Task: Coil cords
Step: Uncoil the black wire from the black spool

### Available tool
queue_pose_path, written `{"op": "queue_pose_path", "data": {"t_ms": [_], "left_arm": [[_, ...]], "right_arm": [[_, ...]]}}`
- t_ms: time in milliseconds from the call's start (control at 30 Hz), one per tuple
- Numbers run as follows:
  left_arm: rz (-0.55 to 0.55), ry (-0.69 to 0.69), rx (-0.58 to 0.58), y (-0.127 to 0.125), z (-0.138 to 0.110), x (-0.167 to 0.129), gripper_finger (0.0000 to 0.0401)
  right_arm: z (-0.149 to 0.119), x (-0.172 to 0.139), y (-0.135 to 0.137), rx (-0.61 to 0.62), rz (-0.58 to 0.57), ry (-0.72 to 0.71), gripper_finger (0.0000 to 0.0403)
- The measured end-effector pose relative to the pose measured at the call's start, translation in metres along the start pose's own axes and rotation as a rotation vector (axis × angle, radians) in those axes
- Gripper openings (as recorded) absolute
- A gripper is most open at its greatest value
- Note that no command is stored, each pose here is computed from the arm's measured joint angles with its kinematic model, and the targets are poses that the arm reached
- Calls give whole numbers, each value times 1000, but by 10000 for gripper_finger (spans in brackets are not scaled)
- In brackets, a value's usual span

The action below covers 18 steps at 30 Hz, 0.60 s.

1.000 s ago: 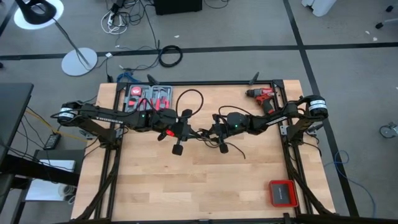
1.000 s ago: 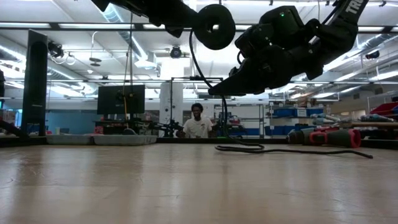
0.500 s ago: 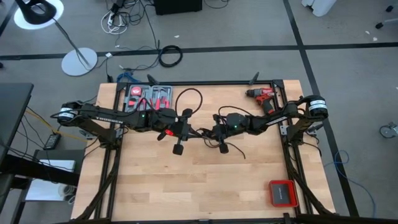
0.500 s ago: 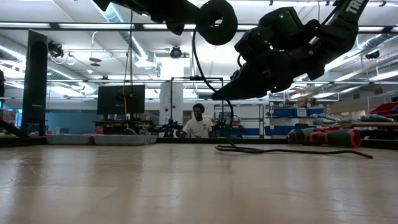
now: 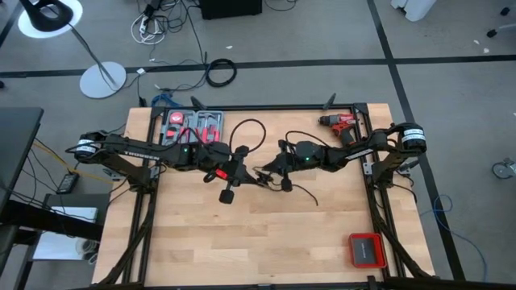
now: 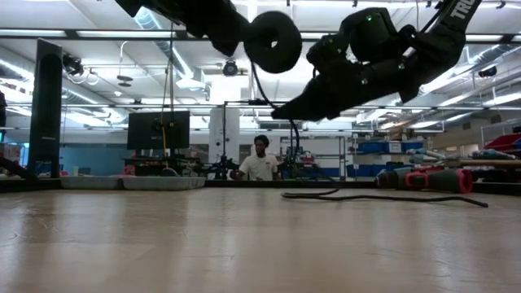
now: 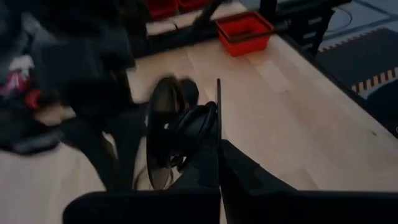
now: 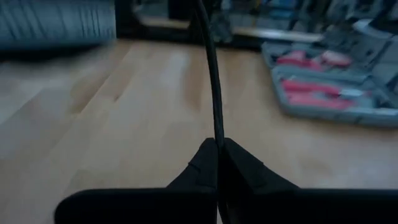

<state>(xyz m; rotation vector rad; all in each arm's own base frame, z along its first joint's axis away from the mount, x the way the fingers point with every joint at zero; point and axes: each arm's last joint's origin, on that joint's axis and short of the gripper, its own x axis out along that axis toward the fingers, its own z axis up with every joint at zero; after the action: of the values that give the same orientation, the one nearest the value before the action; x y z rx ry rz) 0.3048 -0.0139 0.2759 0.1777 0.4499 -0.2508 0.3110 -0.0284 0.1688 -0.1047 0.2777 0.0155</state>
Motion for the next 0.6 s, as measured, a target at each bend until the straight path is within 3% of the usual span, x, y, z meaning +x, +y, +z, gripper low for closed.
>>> {"op": "queue_pose_path", "data": {"t_ms": [167, 333, 600], "left_arm": [[0, 45, -31, -1, -4, 0, 0], [57, 176, -65, -1, -16, -1, 0], [105, 288, -33, -9, -24, -2, 0]], "right_arm": [[16, -13, -5, -29, -83, -12, 4], [30, -39, -2, -49, -101, 72, 5], [30, -69, 16, 61, -110, 271, 6]]}}
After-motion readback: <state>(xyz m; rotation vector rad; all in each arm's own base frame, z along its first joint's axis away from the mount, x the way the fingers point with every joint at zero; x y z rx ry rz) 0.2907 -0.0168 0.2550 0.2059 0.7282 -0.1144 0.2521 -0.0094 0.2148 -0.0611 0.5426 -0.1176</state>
